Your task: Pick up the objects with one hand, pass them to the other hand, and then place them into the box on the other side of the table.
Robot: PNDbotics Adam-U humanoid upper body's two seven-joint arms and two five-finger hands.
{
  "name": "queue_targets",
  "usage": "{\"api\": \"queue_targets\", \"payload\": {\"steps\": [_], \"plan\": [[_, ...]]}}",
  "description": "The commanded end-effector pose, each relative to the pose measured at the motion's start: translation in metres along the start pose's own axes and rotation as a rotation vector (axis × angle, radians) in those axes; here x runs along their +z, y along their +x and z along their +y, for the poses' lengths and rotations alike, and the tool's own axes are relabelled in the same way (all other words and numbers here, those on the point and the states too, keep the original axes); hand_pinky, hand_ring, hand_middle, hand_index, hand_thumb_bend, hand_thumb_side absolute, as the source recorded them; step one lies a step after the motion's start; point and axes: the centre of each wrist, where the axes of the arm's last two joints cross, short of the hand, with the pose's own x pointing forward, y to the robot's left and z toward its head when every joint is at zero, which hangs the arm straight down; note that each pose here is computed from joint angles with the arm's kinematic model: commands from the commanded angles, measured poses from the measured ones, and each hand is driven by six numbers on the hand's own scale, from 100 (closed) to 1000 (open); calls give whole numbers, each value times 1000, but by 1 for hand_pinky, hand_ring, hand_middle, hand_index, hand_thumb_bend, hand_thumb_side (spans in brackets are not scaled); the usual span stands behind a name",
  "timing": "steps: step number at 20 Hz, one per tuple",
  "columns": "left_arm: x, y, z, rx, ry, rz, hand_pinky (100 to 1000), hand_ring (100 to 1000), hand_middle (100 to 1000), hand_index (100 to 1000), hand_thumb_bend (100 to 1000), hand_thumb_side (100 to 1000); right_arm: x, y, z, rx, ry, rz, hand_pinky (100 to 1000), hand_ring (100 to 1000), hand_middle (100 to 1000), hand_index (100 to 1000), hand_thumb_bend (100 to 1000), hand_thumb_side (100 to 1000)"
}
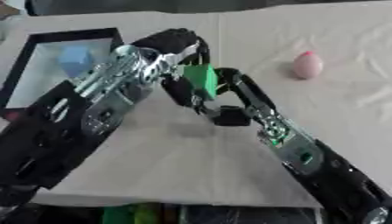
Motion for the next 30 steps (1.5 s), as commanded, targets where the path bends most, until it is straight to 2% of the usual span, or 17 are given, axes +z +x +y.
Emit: {"api": "queue_targets", "payload": {"steps": [1,7,11,14,19,21,23,25,30], "plan": [[7,-4,12,-7,10,35,782,686,429,451,281,100,-3,5,-5,-10,-38,9,665,720,696,767,383,241],[14,-7,18,21,43,36,766,673,419,444,222,100,-3,6,-6,-24,-80,21,664,718,695,768,376,242],[29,-11,31,83,126,29,717,640,414,440,152,100,-3,7,-6,-27,-83,17,665,718,695,770,371,239],[43,-21,46,150,225,53,681,614,409,432,100,100,-3,9,-7,-29,-86,6,666,717,694,769,365,224],[64,-55,69,243,404,169,672,612,409,427,100,100,-3,15,-12,-39,-101,-28,669,716,696,765,337,186],[67,-71,74,254,441,233,675,614,415,429,100,100,-3,18,-14,-47,-104,-43,672,717,699,764,301,202],[67,-89,76,255,457,299,681,617,420,433,100,100,-3,21,-17,-50,-107,-62,677,721,704,764,244,239],[66,-107,77,250,470,371,685,619,422,434,100,100,-2,24,-19,-51,-108,-80,679,723,708,765,219,229],[63,-156,70,235,475,550,695,625,430,444,119,100,-1,32,-26,-58,-114,-105,674,711,692,748,263,157]]}}
